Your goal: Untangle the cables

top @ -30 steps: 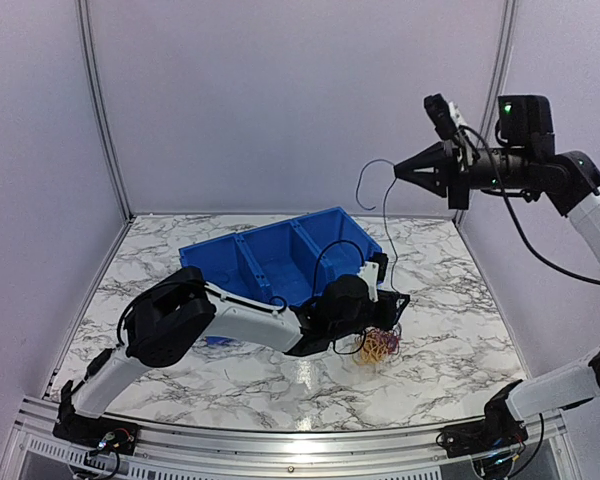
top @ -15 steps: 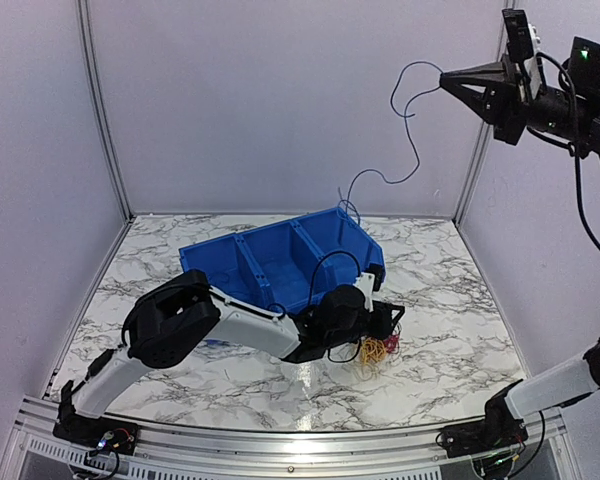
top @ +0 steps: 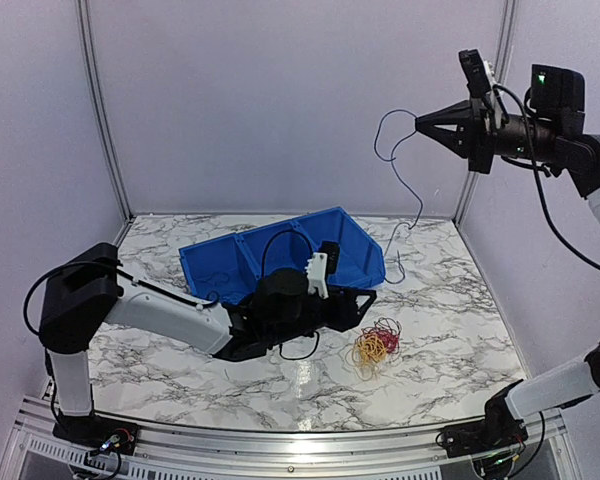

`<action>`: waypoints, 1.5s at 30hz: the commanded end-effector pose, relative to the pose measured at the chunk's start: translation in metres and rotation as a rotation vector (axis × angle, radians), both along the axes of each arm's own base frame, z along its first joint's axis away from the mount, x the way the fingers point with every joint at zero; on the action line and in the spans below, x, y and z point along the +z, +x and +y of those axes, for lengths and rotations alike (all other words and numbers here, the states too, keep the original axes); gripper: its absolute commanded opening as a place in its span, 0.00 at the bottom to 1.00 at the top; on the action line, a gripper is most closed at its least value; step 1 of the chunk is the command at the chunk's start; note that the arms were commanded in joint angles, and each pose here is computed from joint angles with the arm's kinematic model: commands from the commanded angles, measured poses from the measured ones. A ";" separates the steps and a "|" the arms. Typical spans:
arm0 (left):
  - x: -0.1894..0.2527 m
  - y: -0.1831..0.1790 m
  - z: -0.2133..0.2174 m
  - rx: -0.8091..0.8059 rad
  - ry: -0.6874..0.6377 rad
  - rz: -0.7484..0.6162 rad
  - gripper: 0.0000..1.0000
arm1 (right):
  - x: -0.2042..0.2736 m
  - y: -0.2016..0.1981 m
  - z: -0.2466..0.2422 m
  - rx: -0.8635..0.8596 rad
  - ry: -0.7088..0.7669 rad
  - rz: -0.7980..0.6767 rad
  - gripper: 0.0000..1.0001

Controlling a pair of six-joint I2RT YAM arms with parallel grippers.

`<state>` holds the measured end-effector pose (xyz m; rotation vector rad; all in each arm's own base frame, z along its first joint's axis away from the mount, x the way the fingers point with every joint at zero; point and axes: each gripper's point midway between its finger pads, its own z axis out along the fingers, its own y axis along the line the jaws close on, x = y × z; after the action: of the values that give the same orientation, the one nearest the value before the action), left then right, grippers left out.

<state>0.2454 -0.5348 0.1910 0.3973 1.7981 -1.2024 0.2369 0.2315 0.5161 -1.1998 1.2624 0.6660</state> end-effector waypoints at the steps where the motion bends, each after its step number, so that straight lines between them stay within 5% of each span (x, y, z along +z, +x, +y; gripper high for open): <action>1: -0.006 -0.003 0.041 0.089 0.014 0.029 0.55 | -0.004 -0.002 -0.004 -0.008 0.010 -0.002 0.00; 9: -0.003 -0.007 0.103 0.209 0.031 0.030 0.64 | -0.033 0.013 0.002 -0.013 0.009 0.075 0.00; 18: 0.016 -0.018 0.072 0.106 0.012 -0.013 0.74 | -0.061 0.024 0.011 0.013 0.025 0.176 0.00; 28: -0.004 -0.014 0.015 0.012 -0.009 0.061 0.73 | -0.066 0.024 0.011 0.008 0.023 0.187 0.00; 37: -0.031 0.051 0.037 0.265 -0.067 0.193 0.65 | -0.065 0.027 0.013 0.019 0.033 0.199 0.00; 45: -0.030 0.056 0.034 0.267 -0.088 0.197 0.53 | -0.071 0.022 0.013 0.026 0.032 0.210 0.00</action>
<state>0.3010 -0.4932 0.1566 0.0125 1.9018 -1.1334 0.2618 0.2470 0.4418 -1.1529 1.4189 0.8367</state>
